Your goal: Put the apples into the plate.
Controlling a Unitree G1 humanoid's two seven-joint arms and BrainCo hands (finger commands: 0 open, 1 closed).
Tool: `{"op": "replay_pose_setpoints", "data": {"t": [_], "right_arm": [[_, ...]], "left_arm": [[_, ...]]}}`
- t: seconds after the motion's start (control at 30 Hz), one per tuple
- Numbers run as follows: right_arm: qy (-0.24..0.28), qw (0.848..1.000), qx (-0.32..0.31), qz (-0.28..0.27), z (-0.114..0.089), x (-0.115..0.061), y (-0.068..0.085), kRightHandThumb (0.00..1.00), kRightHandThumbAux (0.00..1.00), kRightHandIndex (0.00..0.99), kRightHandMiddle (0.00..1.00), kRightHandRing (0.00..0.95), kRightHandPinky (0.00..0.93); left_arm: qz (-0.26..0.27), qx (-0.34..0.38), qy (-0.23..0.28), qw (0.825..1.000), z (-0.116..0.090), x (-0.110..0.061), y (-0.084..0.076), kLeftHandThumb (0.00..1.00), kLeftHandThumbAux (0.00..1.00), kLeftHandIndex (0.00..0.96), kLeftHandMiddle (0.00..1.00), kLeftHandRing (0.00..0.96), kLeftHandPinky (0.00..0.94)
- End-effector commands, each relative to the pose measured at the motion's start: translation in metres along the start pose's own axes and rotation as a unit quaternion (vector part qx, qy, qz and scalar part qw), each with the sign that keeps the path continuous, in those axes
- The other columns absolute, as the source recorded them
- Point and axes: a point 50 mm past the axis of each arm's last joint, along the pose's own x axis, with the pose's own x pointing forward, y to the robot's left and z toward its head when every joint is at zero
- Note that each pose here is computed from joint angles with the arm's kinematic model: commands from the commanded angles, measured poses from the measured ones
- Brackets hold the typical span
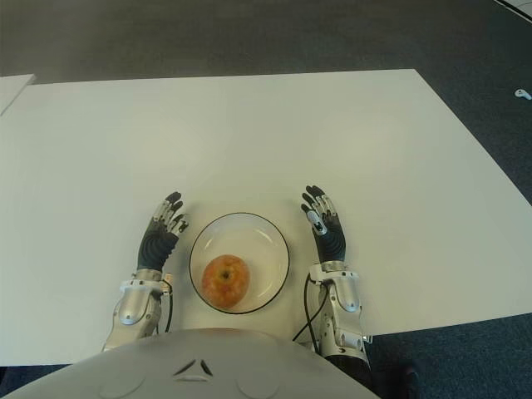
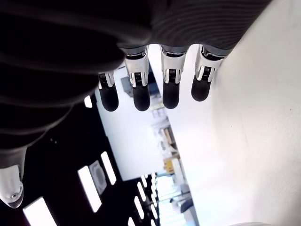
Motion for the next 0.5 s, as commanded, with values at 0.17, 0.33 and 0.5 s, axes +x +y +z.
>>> {"op": "replay_pose_setpoints", "data": {"t": [0.17,0.33,0.5], "right_arm": [[0.024,1.0,-0.004,-0.004,-0.009,-0.007,-0.005,0.212,0.523,0.136,0.148,0.101,0.111],[0.025,1.0,-0.003,-0.005,-0.009,-0.008,-0.007,0.222,0.527,0.135,0.14,0.097,0.108],[0.025,1.0,-0.004,-0.008,-0.008,-0.009,-0.01,0.224,0.527,0.133,0.123,0.08,0.088]], "left_arm": [[0.005,-0.026,0.016,1.0,-0.004,-0.003,-0.001,0.147,0.573,0.071,0.082,0.107,0.17],[0.001,-0.034,0.017,0.999,-0.005,-0.006,-0.003,0.146,0.562,0.061,0.084,0.111,0.158],[0.003,-0.031,0.014,0.999,-0.005,-0.012,-0.004,0.125,0.571,0.066,0.089,0.108,0.152]]}}
